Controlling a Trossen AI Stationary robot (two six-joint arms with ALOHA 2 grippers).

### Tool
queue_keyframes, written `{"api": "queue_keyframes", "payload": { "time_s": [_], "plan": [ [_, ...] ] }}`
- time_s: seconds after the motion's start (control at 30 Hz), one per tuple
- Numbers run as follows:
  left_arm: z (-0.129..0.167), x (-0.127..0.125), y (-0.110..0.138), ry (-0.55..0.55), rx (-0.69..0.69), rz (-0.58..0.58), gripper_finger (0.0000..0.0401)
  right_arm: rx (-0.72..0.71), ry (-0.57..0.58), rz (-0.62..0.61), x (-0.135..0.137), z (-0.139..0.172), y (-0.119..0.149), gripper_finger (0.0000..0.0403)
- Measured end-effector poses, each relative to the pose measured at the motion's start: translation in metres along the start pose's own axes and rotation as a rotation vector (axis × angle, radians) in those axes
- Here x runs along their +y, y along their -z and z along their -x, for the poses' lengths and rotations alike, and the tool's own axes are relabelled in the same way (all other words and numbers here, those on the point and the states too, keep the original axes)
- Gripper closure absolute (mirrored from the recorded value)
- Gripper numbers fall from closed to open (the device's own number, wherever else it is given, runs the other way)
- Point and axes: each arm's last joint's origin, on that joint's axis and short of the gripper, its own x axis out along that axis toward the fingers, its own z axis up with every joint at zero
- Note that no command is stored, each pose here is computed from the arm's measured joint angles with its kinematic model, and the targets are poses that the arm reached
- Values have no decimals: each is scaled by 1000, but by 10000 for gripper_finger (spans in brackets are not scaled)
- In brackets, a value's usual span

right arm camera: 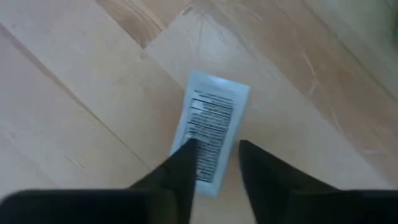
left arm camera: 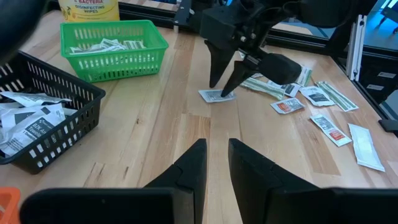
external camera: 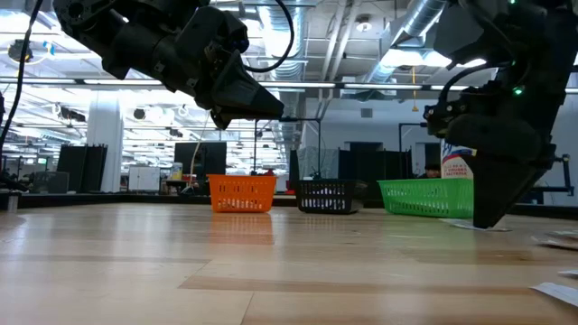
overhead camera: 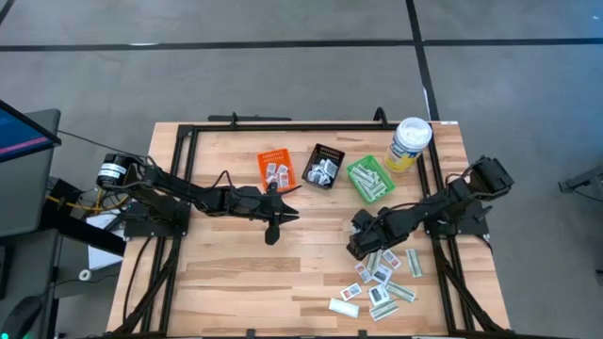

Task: Pick & Place First Aid Supplies
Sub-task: Put the orange ointment pack into the orange basket

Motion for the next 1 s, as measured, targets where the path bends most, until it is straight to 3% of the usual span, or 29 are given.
{"api": "queue_keyframes", "payload": {
  "time_s": [0.2, 0.43, 0.6, 0.83, 1.0],
  "plan": [
    [0, 0, 0, 0, 0, -1, 334, 3, 7, 15, -1, -1, 1, 390],
    [0, 0, 0, 0, 0, -3, 334, 9, 11, 82, 3, 7, -3, 396],
    [0, 0, 0, 0, 0, -2, 334, -83, 79, 138, 5, 38, -20, 395],
    [0, 0, 0, 0, 0, -2, 334, -319, 340, 130, -24, 87, -48, 401],
    [0, 0, 0, 0, 0, -2, 334, -305, 385, 80, -55, 94, -66, 398]
  ]
}}
